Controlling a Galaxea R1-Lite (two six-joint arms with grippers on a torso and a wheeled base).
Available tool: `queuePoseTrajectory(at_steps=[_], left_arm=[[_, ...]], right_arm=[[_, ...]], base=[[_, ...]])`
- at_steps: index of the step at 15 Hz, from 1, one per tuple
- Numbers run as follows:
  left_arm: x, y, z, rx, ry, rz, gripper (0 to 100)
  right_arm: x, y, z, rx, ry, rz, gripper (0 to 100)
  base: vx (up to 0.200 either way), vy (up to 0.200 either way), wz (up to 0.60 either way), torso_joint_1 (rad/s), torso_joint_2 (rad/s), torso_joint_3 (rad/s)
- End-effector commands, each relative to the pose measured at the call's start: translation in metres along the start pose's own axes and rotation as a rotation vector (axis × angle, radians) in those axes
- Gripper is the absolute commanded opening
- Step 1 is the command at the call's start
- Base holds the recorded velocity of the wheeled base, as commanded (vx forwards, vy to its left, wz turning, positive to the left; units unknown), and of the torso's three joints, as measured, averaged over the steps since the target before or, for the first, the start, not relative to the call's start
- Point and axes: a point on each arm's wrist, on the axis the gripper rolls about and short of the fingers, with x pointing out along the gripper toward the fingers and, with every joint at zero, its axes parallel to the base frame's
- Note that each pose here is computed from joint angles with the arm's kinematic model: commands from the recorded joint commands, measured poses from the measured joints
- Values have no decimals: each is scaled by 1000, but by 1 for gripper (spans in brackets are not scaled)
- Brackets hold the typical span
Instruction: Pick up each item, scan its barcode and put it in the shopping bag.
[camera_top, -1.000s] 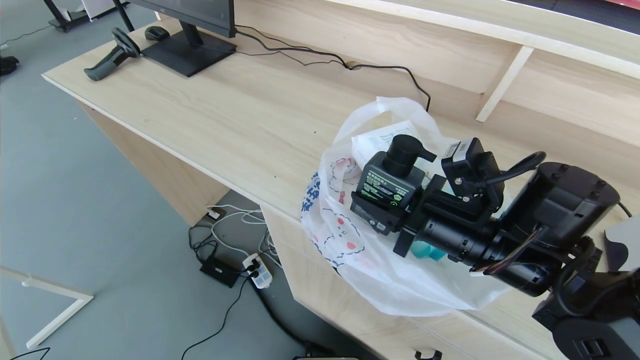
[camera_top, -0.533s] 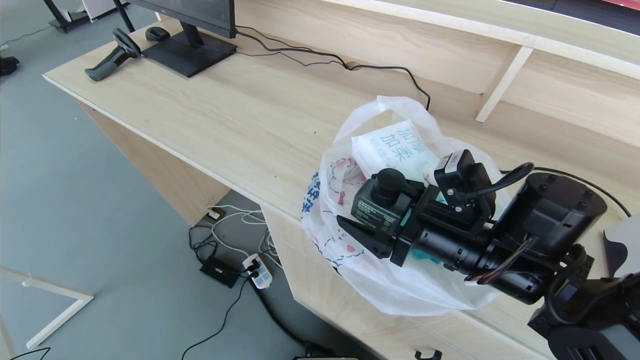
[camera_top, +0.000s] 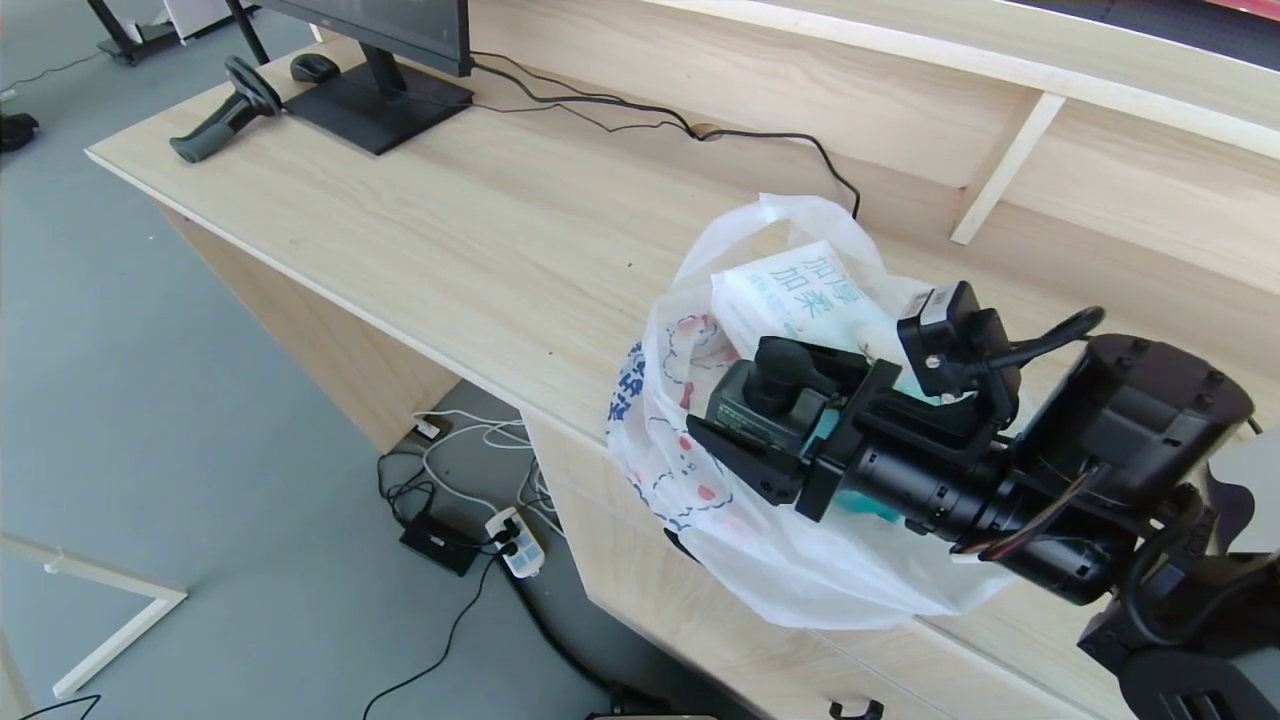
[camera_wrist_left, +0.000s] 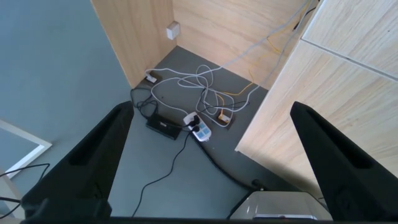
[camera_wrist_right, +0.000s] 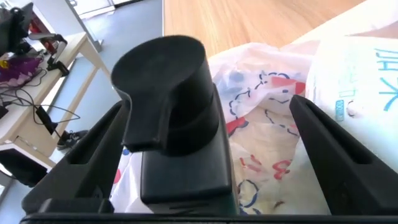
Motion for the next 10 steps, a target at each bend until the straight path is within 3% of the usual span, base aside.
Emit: queuePoseTrajectory(at_steps=[1,6,10], left_arm=[[0,0,0,0,-1,0,100],[0,0,0,-13,-1,0,100],[0,0,0,-14,-1,0,100]], right_arm=[[-11,1,24,-24,-73,-9,100],[-32,4,44,-44,-125,-54,100],[-75,15,55,-43,-146,-90,100]], base=[[0,0,0,0,0,0],[0,0,0,0,0,0],[0,0,0,0,0,0]])
